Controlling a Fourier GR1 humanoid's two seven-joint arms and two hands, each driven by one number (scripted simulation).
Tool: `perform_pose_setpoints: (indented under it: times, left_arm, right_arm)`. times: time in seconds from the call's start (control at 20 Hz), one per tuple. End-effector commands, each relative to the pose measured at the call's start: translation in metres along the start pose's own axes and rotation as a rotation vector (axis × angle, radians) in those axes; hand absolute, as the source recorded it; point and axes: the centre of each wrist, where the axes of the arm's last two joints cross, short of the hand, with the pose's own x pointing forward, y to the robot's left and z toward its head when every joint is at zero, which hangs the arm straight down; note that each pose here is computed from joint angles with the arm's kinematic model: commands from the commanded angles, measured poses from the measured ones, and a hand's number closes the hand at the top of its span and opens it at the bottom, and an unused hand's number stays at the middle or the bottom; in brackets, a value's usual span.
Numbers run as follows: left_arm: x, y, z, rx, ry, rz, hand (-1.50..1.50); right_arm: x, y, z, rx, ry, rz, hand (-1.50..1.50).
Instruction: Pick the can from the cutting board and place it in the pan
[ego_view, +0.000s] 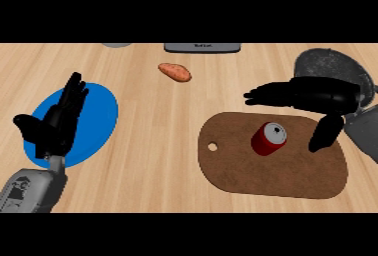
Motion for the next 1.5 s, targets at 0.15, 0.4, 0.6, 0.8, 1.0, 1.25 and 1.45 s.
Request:
perform_pose_setpoints:
  times: [0.15,0.4,0.6,0.8,1.0,1.25,1.45]
  left_arm:
    - [0.015,-0.014,-0.006,-0.007,0.010,0.019,0.00]
    - [0.000,0.006,0.002,-0.012,0.003,0.005,0.00]
    - [0.021,0.007,-0.011,-0.010,0.004,0.012,0.00]
    - [0.003,-0.008,-0.015,-0.015,0.000,0.008,0.00]
    - [0.015,0.001,-0.009,-0.019,-0.007,0.008,0.00]
    - [0.007,-0.009,0.013,-0.005,-0.008,-0.001,0.00]
    - [0.003,0.004,0.001,-0.001,-0.002,0.000,0.00]
  right_arm:
    - [0.002,0.013,-0.012,0.116,0.018,0.114,-1.50]
    - [0.018,0.013,-0.020,0.171,0.063,0.174,-1.50]
    - [0.010,0.017,-0.036,0.170,0.091,0.158,-1.50]
    - [0.002,0.032,-0.054,0.182,0.061,0.170,-1.50]
    - [-0.013,0.045,-0.045,0.185,0.082,0.187,-1.50]
    - [-0.008,0.054,-0.046,0.230,0.109,0.200,-1.50]
    - [-0.008,0.046,-0.051,0.261,0.116,0.212,-1.50]
